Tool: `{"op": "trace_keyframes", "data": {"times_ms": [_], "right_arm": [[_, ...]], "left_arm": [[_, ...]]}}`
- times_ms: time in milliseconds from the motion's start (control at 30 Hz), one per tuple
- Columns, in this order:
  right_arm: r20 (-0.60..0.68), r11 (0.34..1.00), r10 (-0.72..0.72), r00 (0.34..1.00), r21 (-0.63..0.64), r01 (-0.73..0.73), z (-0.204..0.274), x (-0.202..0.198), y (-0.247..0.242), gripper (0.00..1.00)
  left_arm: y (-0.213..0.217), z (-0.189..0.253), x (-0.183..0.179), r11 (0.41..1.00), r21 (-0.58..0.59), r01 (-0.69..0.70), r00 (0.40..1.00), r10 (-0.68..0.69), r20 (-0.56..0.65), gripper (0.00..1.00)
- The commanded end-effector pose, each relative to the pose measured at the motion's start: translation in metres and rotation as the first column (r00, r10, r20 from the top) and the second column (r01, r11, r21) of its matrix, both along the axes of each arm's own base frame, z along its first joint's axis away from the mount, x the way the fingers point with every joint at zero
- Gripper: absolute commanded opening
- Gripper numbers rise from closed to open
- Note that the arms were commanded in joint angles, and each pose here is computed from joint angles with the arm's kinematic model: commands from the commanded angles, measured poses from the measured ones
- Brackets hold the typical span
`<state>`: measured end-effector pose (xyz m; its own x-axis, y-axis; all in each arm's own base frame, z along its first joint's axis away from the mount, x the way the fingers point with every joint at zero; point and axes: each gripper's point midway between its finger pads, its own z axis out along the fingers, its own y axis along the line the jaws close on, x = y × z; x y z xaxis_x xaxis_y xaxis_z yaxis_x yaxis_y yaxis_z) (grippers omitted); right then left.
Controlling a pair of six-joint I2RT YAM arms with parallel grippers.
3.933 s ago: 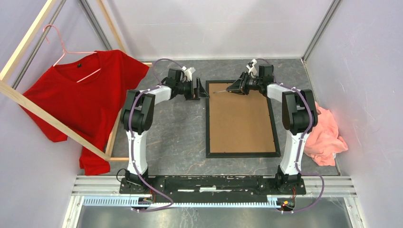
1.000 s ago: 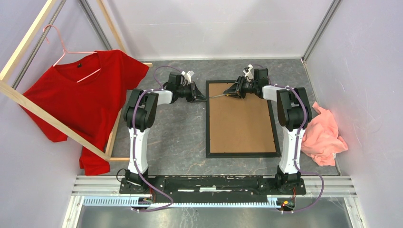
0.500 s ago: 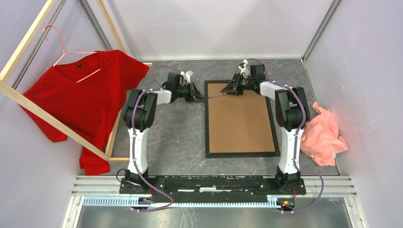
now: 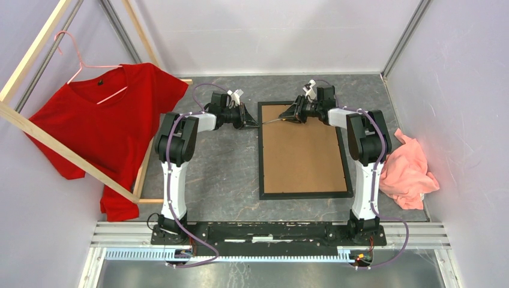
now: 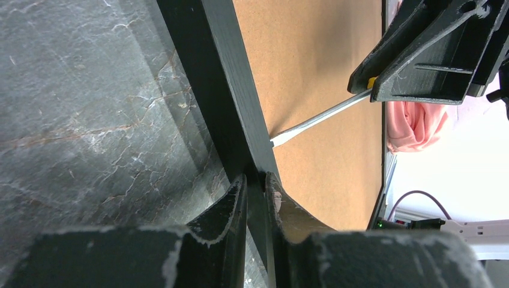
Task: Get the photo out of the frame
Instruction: Release the photo frame item from the photo frame.
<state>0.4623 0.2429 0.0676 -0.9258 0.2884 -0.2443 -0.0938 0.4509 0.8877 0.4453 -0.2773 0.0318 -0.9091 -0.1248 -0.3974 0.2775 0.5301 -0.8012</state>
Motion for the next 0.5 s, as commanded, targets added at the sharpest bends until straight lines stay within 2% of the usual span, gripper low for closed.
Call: {"op": "trace_keyframes", "data": {"times_ms": [0, 233, 467], "right_arm": [[-0.067, 0.971, 0.237, 0.969, 0.059, -0.233, -0.008, -0.060, 0.068, 0.00], [0.042, 0.959, 0.268, 0.962, -0.108, -0.263, 0.003, -0.042, 0.075, 0.00], [0.036, 0.963, 0.237, 0.971, -0.141, -0.230, 0.013, -0.041, 0.081, 0.00]], "left_arm": [[-0.021, -0.023, -0.017, 0.998, 0.063, 0.014, 0.999, -0.011, -0.047, 0.20], [-0.020, -0.028, -0.018, 0.997, 0.070, 0.018, 0.998, -0.014, -0.056, 0.20], [-0.019, -0.027, -0.017, 0.997, 0.079, 0.013, 0.998, -0.008, -0.054, 0.20]]}}
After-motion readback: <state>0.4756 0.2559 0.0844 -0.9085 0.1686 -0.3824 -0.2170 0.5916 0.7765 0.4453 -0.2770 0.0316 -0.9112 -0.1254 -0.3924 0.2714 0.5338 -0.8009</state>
